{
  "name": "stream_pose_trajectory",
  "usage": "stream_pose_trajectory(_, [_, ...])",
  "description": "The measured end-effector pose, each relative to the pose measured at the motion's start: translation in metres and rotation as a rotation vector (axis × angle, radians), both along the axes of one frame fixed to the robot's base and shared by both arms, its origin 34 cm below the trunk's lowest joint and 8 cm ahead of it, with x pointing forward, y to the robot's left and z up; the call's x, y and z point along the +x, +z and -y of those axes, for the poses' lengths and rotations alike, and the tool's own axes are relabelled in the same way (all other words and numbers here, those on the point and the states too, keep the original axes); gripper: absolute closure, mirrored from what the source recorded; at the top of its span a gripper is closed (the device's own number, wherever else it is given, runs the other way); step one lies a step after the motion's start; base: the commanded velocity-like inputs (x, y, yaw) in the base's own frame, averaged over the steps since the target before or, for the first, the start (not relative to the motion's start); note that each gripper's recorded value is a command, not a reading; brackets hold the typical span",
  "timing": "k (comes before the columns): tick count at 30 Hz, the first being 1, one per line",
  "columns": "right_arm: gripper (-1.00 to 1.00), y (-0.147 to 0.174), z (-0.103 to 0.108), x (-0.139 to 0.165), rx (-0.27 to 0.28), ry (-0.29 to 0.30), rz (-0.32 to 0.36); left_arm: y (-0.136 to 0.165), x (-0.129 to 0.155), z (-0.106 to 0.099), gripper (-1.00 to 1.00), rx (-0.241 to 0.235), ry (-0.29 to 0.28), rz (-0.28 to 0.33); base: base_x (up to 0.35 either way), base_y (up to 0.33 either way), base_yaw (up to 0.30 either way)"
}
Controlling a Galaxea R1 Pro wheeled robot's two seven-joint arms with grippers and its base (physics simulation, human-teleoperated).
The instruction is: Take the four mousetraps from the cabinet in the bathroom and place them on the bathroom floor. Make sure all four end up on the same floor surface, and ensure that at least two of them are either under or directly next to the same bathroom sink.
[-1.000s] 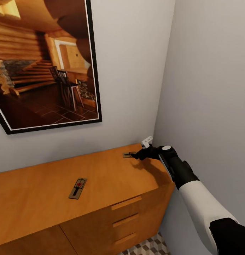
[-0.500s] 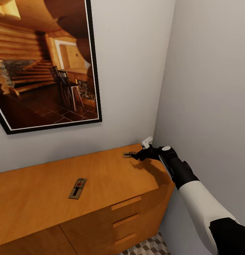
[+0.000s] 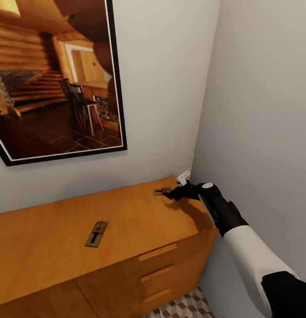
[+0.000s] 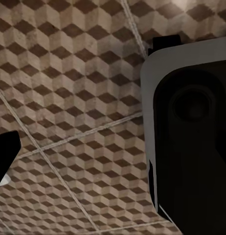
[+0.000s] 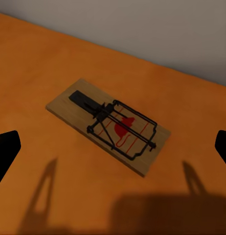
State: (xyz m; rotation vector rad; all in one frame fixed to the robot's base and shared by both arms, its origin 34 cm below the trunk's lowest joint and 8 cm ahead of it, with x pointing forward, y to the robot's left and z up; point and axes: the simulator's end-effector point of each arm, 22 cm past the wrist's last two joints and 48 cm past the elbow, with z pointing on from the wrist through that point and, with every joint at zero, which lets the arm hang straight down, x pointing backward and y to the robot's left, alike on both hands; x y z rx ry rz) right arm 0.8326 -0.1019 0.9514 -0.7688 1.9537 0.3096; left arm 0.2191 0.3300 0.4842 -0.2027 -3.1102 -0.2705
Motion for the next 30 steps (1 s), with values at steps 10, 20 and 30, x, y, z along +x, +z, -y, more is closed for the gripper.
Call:
stream_pose_trajectory(10, [-1.0,-0.008,0.0,0.001,0.0,0.0,-0.011,-0.001,-0.004,0.0,-1.0,0.0,0.0,-0.011,0.0,0.0,0.0])
stream_pose_trajectory(20, [-1.0,0.006,0.012,0.009,-0.015,0.031,0.099,-0.001,-0.005,0.002,-1.0,-0.003,-0.001,-0.012,0.0,0.0,0.0])
stream_pose_trajectory(30, [-1.0,0.002,-0.005,-0.002,-0.054,0.134,0.121,-0.001,-0.005,0.002,-1.0,-0.003,-0.001,-0.012,0.0,0.0,0.0])
